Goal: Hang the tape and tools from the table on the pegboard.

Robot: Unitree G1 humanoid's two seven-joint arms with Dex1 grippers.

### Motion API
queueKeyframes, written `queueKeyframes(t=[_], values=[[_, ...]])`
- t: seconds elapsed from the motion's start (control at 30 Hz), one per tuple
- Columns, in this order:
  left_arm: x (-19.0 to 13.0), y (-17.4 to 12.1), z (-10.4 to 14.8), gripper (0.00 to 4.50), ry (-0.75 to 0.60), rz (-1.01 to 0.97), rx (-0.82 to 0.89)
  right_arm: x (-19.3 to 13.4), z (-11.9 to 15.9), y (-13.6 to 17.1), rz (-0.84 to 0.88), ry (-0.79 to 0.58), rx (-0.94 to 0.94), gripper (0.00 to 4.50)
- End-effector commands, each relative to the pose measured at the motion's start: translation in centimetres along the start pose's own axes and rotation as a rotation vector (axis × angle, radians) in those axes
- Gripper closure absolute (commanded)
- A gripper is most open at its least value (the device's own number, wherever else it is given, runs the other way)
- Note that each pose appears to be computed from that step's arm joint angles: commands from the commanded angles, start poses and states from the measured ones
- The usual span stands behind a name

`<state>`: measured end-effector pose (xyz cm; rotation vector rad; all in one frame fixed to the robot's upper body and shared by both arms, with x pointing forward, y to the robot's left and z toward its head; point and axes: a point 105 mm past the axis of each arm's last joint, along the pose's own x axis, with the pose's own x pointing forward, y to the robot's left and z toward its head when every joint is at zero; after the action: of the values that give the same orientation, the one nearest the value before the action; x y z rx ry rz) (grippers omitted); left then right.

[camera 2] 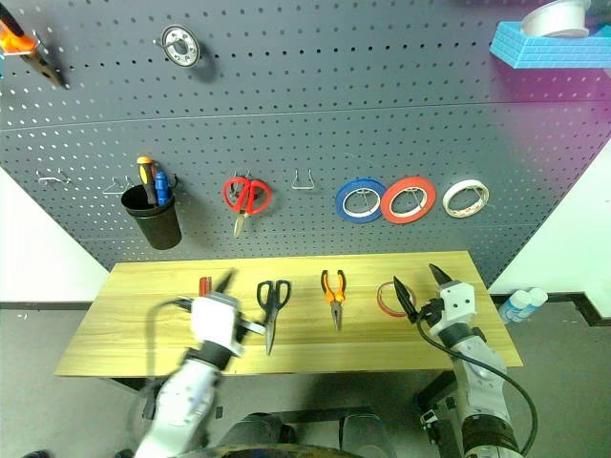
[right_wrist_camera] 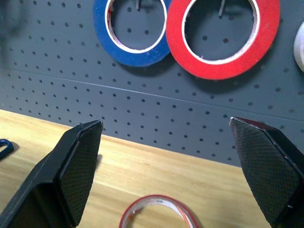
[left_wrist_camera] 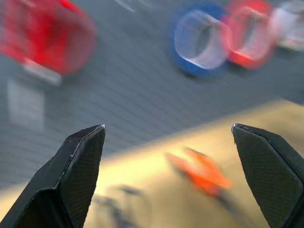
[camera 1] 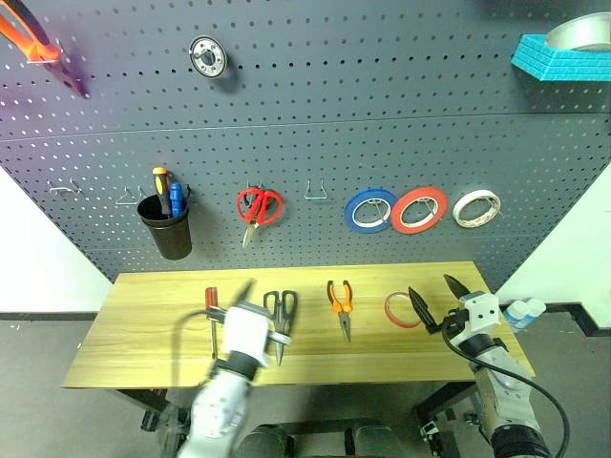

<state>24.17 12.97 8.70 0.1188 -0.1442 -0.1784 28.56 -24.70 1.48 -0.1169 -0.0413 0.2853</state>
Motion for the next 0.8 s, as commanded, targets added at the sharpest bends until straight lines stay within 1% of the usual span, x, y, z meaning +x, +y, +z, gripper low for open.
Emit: queueKeyframes(t=[0.03, 0.2, 0.33, 0.5, 0.53, 0.57, 0.6, 0.63, 0.73, 0.8], values=[[-0.1, 2.7, 1.9, 0.06, -0.041, 0.015, -0.027, 0.2, 1.3, -0.9, -0.012, -0.046, -0.015, 0.00], [0.0, 2.1, 1.1, 0.06, -0.012, -0.016, -0.094, 0.2, 1.2, -1.1, -0.012, -0.045, -0.013, 0.00], [-0.4, 2.9, 1.8, 0.06, -0.033, 0.009, -0.077, 0.4, 1.1, -0.4, -0.001, -0.046, -0.010, 0.00], [-1.2, 2.1, 3.1, 0.06, -0.053, -0.020, -0.058, 0.5, 1.6, -0.1, -0.002, -0.054, -0.011, 0.00], [-0.5, 5.3, 0.7, 0.06, -0.005, -0.026, -0.045, 0.2, 1.5, -0.2, -0.004, -0.048, -0.011, 0.00], [-0.1, 8.7, -0.9, 0.06, 0.027, -0.009, -0.044, 0.0, 1.4, -0.3, -0.010, -0.041, -0.006, 0.00], [-0.1, 11.3, -1.8, 0.06, 0.041, 0.008, -0.052, -0.3, 1.3, -0.3, -0.010, -0.032, -0.007, 0.00], [-0.2, 12.8, -2.4, 0.06, 0.047, 0.013, -0.059, -0.5, 1.3, -0.3, -0.010, -0.024, -0.005, 0.00], [-0.7, 13.5, -3.8, 0.06, 0.056, -0.016, -0.076, -1.0, 1.5, -0.2, -0.009, -0.015, -0.007, 0.00], [-1.1, 13.6, -4.2, 0.06, 0.054, -0.028, -0.081, -1.2, 1.6, -0.2, -0.012, -0.012, -0.009, 0.00]])
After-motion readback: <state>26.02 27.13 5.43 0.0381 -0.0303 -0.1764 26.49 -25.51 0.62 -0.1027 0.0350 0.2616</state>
